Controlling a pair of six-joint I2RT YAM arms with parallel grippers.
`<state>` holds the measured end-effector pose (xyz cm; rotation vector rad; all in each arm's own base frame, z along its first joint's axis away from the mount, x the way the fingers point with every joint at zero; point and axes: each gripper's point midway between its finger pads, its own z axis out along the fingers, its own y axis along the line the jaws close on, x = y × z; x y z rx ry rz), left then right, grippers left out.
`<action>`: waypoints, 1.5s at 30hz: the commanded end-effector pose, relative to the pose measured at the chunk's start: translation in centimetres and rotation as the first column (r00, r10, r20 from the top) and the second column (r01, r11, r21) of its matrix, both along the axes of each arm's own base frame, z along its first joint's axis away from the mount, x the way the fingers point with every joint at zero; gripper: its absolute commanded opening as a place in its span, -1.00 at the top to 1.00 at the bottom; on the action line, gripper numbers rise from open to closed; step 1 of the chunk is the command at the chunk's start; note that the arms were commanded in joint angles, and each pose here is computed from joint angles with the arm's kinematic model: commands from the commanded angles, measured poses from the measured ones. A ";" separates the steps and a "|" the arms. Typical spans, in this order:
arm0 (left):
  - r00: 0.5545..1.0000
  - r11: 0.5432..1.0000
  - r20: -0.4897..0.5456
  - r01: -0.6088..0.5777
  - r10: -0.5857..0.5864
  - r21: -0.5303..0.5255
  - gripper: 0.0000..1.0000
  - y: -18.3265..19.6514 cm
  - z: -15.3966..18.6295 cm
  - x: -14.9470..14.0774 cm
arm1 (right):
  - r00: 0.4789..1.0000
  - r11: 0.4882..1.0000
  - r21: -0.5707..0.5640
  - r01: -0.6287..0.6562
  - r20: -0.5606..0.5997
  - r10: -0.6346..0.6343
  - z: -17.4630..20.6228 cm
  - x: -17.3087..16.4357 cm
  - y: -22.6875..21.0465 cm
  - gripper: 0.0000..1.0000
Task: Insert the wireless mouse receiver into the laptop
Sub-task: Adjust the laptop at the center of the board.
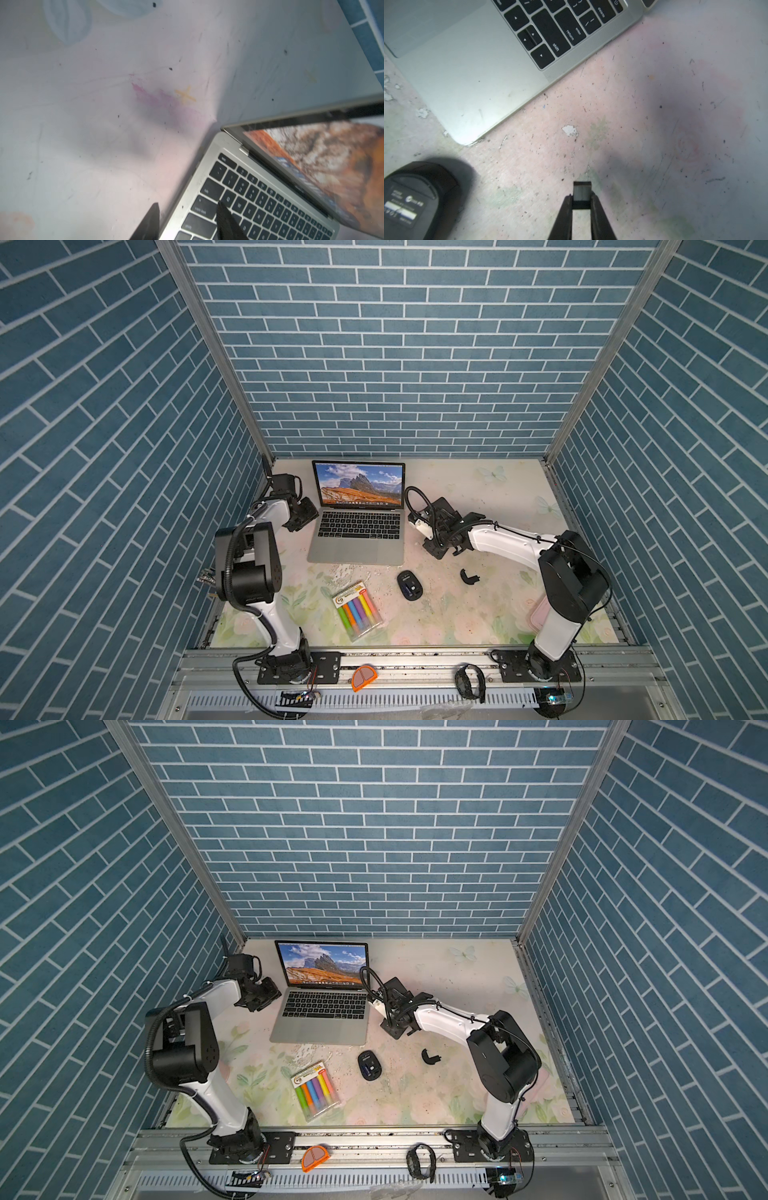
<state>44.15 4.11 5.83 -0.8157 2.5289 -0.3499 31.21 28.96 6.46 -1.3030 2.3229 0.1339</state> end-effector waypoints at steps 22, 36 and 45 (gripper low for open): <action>0.989 0.966 -0.012 0.138 -0.144 -0.218 0.33 -6.5 -4.0 6.6 | 0.999 0.998 0.056 -0.032 0.040 0.029 -1.1 2.9 -0.8 0.65; 0.915 0.848 0.104 0.400 -0.390 -0.347 0.33 -13.5 -4.1 10.2 | 0.993 0.994 -0.033 -0.103 0.047 0.105 -3.0 5.9 0.0 0.65; 0.874 0.807 0.107 0.479 -0.473 -0.346 0.30 -14.1 -3.8 9.5 | 0.983 0.980 -0.079 -0.185 -0.008 0.185 -3.8 6.1 0.6 0.65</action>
